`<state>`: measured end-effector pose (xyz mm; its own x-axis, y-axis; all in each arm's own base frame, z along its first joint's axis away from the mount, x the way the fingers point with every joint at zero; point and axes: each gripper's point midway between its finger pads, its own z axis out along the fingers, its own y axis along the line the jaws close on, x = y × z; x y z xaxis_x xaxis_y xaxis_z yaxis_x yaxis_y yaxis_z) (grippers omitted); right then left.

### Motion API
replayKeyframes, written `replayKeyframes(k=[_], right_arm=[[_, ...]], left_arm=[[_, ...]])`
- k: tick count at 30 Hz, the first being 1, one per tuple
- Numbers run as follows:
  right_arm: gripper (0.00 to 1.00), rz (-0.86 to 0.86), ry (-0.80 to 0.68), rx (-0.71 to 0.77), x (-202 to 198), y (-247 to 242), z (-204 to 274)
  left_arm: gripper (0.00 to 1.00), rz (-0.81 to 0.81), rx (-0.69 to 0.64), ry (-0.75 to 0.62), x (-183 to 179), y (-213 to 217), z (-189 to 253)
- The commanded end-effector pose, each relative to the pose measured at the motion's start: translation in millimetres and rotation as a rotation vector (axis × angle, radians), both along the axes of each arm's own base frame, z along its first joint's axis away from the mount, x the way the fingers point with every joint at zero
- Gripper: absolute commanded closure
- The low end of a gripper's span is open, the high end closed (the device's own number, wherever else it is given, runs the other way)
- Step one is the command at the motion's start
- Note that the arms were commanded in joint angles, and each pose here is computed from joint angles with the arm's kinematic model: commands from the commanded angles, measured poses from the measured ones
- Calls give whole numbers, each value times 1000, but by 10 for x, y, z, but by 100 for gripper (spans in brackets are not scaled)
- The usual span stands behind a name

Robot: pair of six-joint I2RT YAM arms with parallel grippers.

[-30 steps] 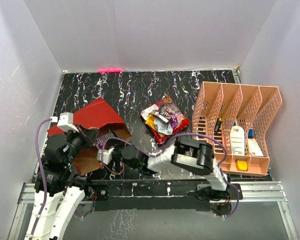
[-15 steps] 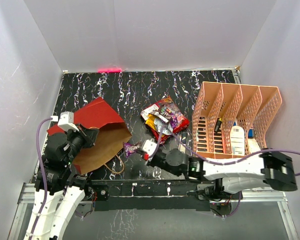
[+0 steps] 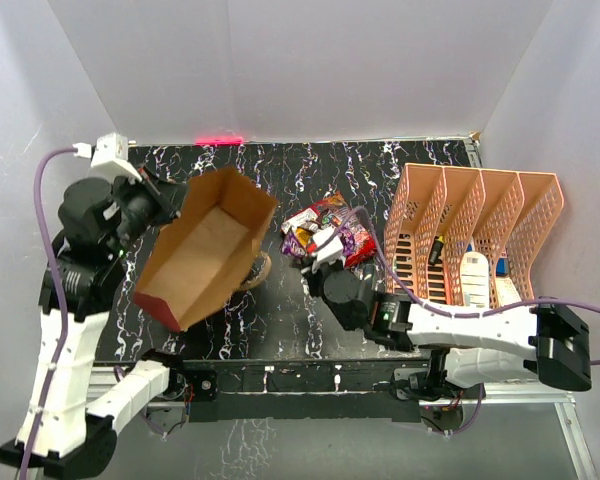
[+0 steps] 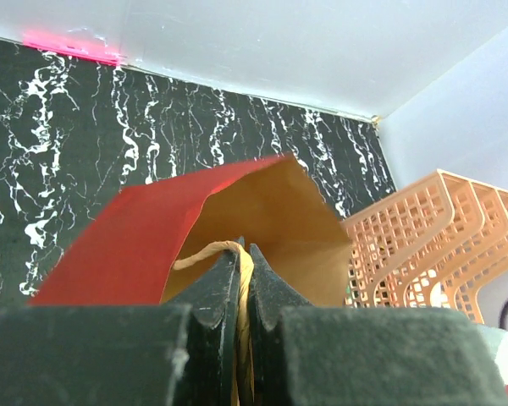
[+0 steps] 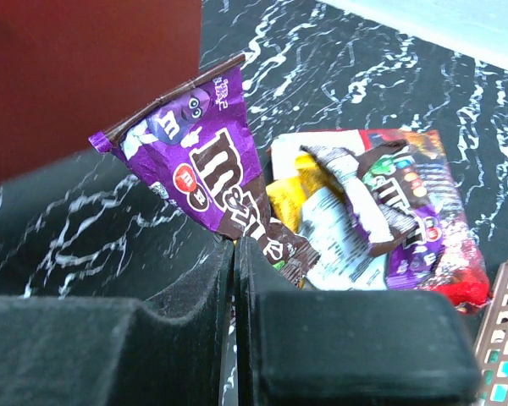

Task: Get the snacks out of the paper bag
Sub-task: Adjust the paper bag at the center of the board.

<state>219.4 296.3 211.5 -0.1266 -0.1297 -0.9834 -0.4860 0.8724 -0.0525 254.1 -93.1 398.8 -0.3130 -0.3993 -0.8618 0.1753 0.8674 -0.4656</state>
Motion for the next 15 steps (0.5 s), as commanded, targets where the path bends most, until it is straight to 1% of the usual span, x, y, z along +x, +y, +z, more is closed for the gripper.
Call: replayKeyframes(k=[1,4,7,11,15], right_arm=[[93,-116,2,148,286,-128,493],[93,-143,-5,183,407,-334,672],[93,-162,-1,190,488,-476,707],[93,-189,36,142,545,-529,568],[93,-218,45,83,610,-558,514]], left_arm=[[100,48,34,74,177,57,-59],[100,85,32,67,253,99,-95],[100,173,54,121,280,245,-368],[100,286,145,230,232,486,-774],[100,382,245,266,176,729,-834]])
